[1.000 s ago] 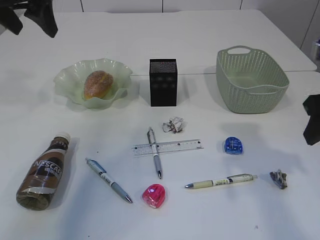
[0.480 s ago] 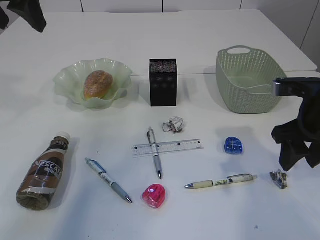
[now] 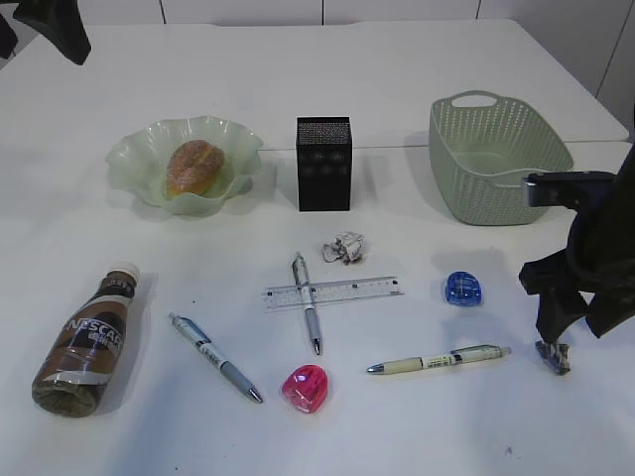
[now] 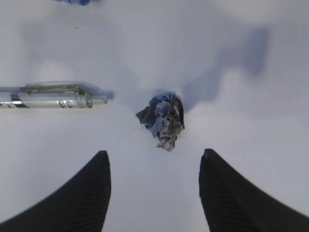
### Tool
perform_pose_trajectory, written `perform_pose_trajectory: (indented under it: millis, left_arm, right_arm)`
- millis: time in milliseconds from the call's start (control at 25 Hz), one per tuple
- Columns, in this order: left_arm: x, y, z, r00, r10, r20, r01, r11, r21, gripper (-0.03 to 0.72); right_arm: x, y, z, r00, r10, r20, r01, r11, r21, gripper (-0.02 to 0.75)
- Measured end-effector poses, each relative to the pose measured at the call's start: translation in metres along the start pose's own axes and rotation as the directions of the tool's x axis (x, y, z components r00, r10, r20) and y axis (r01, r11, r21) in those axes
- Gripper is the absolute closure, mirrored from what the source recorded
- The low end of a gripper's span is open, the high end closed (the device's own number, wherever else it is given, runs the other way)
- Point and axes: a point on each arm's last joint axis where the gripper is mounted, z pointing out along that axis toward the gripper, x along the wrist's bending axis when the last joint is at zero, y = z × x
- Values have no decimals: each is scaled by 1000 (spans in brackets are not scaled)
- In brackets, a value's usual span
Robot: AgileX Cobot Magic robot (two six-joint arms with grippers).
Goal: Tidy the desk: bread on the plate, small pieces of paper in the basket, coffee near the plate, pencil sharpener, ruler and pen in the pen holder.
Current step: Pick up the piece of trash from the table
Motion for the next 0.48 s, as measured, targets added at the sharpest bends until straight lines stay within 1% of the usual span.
perform_pose_trajectory:
  millis: [240,480]
  left_arm:
    - [0,0,0,1000,1,-2,-1,1000,0,109]
    - [0,0,0,1000,1,-2,-1,1000,0,130]
  right_arm:
    - [-2,3,18,1000,3,0,-3,999,48,279]
    - [-3,7,32,1000,6,3,-6,999,54,279]
